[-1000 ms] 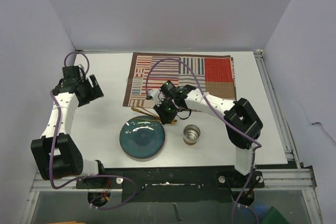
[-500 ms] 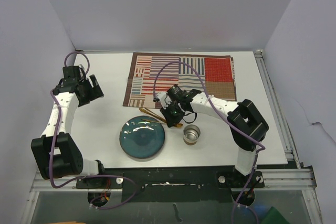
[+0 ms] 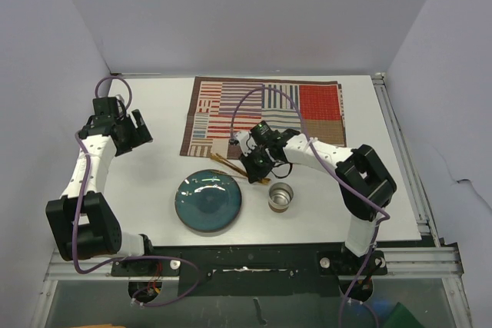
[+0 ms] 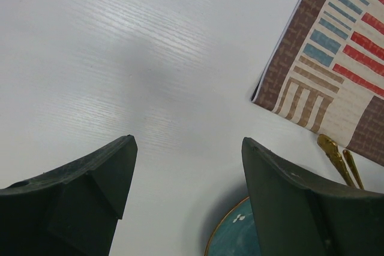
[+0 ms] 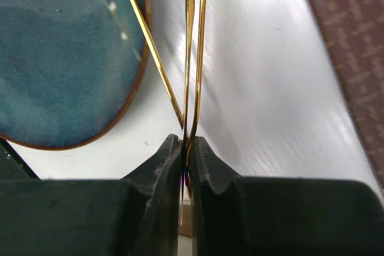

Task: Set the dinner table for one person
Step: Pick up the utensils from the center of the board, then place the utensils at the center of the board.

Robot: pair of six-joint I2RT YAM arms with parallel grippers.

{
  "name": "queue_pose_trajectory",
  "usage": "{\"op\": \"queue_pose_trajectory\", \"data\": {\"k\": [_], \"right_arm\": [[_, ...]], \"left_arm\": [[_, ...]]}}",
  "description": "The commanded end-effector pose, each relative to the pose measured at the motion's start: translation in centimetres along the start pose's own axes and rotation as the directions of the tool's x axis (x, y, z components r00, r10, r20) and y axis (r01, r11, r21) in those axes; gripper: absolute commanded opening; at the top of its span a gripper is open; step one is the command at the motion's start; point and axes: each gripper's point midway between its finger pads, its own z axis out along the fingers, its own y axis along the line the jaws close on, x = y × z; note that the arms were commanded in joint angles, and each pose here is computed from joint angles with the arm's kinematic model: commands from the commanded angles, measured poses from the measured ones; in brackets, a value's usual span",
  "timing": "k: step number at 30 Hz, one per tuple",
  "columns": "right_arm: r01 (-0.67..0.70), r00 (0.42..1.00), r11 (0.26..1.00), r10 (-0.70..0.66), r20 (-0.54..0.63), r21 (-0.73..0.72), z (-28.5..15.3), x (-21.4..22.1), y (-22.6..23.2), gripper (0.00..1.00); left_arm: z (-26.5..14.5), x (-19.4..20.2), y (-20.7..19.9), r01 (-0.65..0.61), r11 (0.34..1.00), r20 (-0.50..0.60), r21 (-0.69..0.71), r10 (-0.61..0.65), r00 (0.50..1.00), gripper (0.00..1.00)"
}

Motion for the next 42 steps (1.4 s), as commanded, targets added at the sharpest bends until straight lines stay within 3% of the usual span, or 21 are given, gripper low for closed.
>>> {"op": "queue_pose_trajectory", "data": {"k": [1,7,29,31,33,36,42], "right_arm": [[-0.03,0.986,0.997,0.018,0.163,0.071,-3.7,-4.0,-3.2,0.0],[-0.063,0.98,0.996,0.052,0.19,0.057,-4.2,-4.5,-4.7,0.0],[-0.087,0.994,0.996,0.089,0.056,-0.027,0.0,0.9,-1.9,0.01],[-0.085,0.995,0.996,0.086,0.053,-0.02,0.0,0.8,-2.0,0.2],[-0.076,0.995,0.997,0.077,0.059,-0.009,-0.2,0.5,-2.1,0.31],[-0.062,0.995,0.998,0.062,0.076,-0.003,-0.8,-0.7,-2.3,0.37],[-0.03,0.994,1.0,0.029,0.106,0.01,-1.6,-3.5,-2.6,0.37]], "left_arm": [[0.2,-1.6,-0.5,-0.006,1.0,0.057,0.023,0.004,0.998,0.71],[0.3,-1.4,-0.4,-0.008,1.0,0.051,0.02,0.007,0.999,0.71],[-0.2,-1.8,-0.7,-0.007,0.999,0.062,0.031,0.005,0.998,0.71],[-0.2,-1.8,-0.8,-0.006,0.999,0.061,0.037,0.004,0.998,0.71],[-0.1,-1.6,-1.0,-0.007,0.999,0.047,0.049,0.005,0.999,0.71],[0.3,-0.4,-1.4,-0.026,0.998,-0.001,0.06,0.026,1.0,0.71],[0.8,2.7,-2.1,-0.039,0.994,-0.074,0.105,0.047,0.996,0.71]]}}
